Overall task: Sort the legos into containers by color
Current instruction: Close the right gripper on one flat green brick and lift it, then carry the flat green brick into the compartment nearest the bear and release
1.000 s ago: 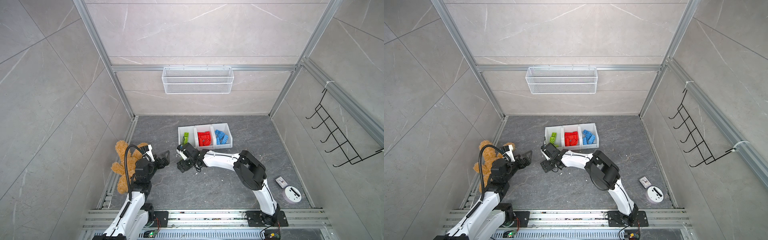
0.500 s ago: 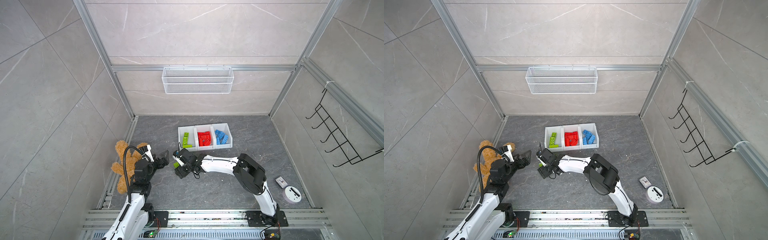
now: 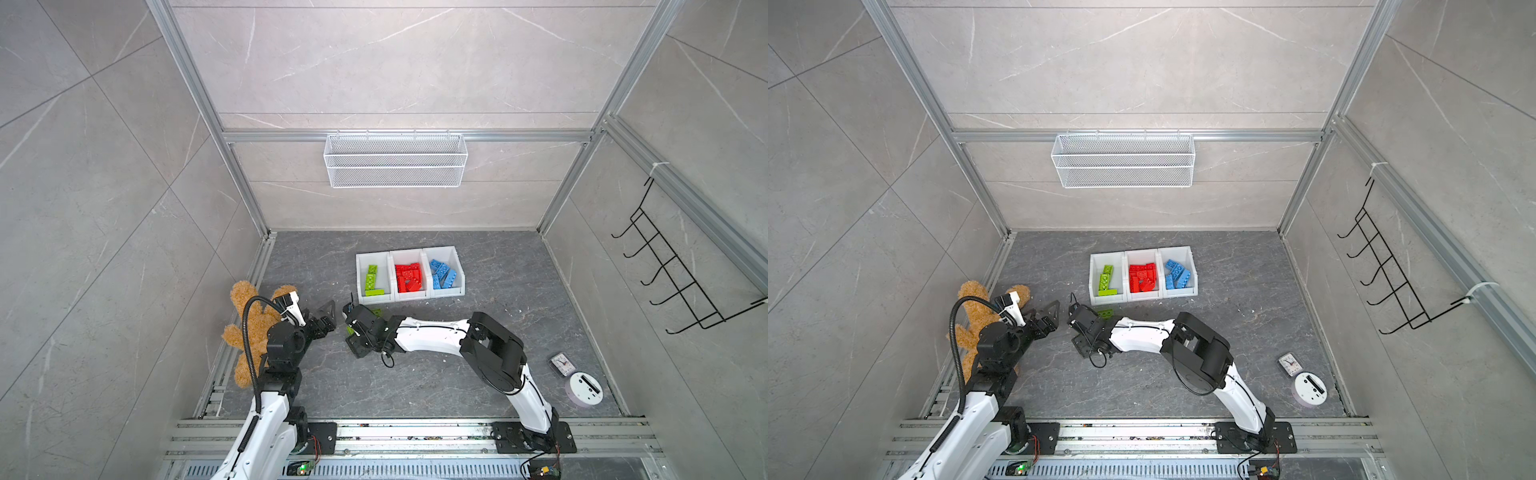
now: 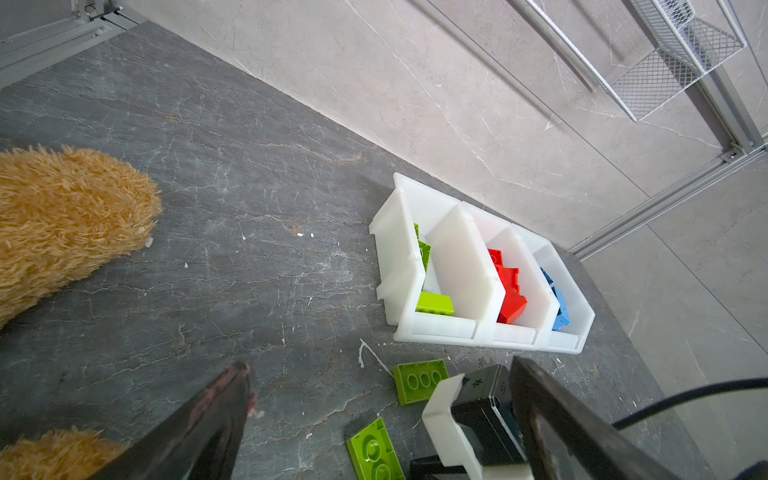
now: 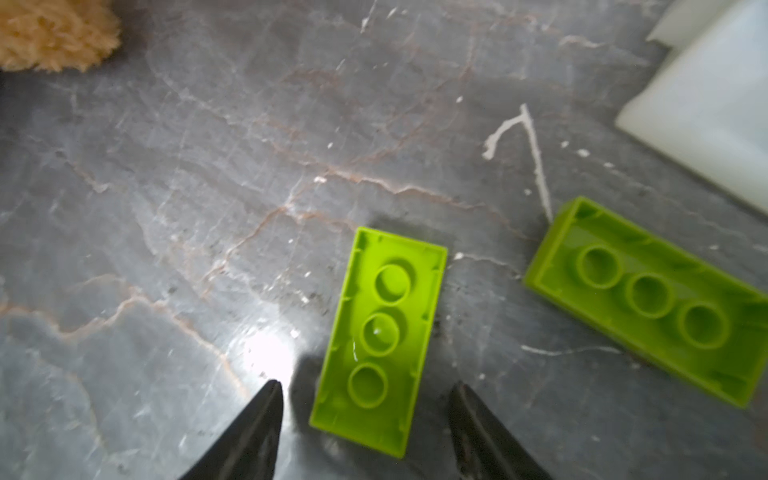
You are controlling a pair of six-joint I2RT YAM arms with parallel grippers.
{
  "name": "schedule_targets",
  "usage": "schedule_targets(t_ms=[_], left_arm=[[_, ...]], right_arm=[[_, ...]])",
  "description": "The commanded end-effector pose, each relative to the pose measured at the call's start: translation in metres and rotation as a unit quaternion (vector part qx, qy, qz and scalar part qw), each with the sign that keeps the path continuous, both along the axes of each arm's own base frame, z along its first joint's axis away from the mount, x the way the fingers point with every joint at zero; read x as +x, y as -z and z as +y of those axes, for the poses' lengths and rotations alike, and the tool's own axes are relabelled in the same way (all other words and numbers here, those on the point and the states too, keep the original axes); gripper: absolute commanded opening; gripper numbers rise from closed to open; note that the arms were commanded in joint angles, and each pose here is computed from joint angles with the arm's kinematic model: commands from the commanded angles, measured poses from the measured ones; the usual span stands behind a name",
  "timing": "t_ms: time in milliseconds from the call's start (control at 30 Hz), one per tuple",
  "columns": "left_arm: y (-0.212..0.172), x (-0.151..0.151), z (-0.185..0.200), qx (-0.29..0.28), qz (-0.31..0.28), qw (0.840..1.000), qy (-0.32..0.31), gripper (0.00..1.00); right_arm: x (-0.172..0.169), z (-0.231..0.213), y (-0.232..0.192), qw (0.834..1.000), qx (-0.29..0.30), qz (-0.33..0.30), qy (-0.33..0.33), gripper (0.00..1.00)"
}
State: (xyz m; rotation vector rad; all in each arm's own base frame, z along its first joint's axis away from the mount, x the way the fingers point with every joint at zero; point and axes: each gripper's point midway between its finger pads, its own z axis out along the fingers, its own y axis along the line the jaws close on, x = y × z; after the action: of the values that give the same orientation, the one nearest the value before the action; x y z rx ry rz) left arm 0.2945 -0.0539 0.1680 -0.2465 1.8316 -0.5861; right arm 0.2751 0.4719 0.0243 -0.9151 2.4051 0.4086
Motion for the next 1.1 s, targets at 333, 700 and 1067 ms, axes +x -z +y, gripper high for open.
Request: schedule_targets(t_ms=[333, 700, 1067], left_arm=[[-0.008, -0.001, 0.003, 0.000, -0.014, 1.000, -0.007, 1.00], [-0.007, 0.000, 0.000, 0.003, -0.013, 1.000, 0.003, 0.99], [-0.005, 0.005, -0.010, -0.002, -0.008, 0.999, 0.032, 0.99]], right_arm=[[0.010, -0.002, -0.002, 1.000, 0.001, -0.014, 0.026, 0.38], [0.009, -0.017, -0.044, 0.997, 0.058, -0.026, 0.038, 0.31], [0.044, -0.034, -0.078, 0.992, 0.109, -0.030, 0.060, 0.31]])
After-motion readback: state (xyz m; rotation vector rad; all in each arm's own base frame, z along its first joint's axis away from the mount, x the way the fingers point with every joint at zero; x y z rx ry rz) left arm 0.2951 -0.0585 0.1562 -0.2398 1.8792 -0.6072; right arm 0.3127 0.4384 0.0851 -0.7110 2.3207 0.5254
